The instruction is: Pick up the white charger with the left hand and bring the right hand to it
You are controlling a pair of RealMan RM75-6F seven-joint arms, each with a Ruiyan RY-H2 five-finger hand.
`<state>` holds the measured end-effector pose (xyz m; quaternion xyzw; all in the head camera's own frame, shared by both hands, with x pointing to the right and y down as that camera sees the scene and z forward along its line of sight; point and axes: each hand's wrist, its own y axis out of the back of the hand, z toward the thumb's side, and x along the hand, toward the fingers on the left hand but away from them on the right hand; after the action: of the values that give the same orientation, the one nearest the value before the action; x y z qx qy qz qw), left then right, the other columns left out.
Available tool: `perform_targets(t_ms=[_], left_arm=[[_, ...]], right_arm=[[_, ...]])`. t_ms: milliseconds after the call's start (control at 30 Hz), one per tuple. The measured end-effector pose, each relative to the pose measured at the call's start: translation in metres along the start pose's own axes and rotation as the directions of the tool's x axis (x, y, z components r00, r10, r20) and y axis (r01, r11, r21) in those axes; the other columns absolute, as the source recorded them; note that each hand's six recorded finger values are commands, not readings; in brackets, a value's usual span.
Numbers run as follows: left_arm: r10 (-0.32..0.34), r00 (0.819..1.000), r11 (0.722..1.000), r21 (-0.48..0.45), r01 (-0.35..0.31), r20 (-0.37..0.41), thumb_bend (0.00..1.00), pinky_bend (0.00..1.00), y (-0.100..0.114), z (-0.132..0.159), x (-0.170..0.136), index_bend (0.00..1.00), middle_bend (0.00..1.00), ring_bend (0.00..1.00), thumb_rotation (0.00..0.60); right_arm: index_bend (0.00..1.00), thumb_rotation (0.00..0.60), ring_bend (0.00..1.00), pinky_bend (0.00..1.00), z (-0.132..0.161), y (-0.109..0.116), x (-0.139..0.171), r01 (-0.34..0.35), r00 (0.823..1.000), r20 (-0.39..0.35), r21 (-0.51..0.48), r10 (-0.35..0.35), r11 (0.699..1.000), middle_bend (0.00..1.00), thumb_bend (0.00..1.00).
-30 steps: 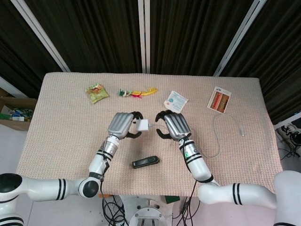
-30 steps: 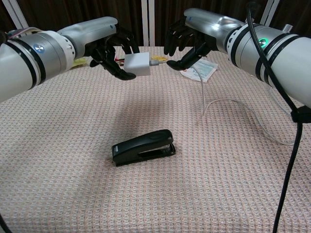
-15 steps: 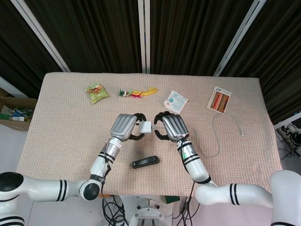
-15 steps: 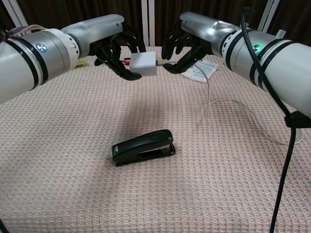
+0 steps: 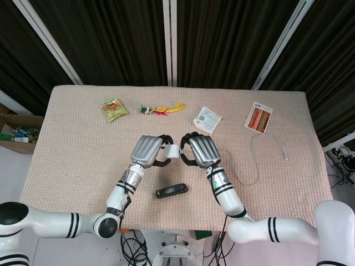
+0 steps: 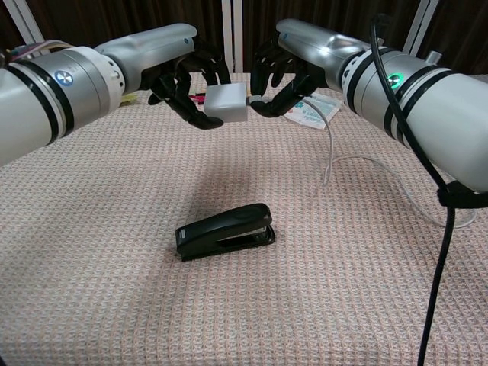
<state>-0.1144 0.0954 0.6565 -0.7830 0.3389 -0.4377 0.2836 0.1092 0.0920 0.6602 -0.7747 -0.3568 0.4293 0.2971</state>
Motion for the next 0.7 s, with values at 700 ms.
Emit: perform_targets(t_ms=[700], left_arm=[[0.016, 0.998, 0.999, 0.034, -0.014, -0.064, 0.46, 0.84, 0.005, -0.033, 0.003, 0.6, 0.56, 0.72, 0.6]], right_arm=[[0.67, 0.6, 0.32, 0.52, -0.016, 0.008, 0.007, 0.02, 0.999, 0.039, 0.042, -0.022, 0.999, 0.45, 0.46]])
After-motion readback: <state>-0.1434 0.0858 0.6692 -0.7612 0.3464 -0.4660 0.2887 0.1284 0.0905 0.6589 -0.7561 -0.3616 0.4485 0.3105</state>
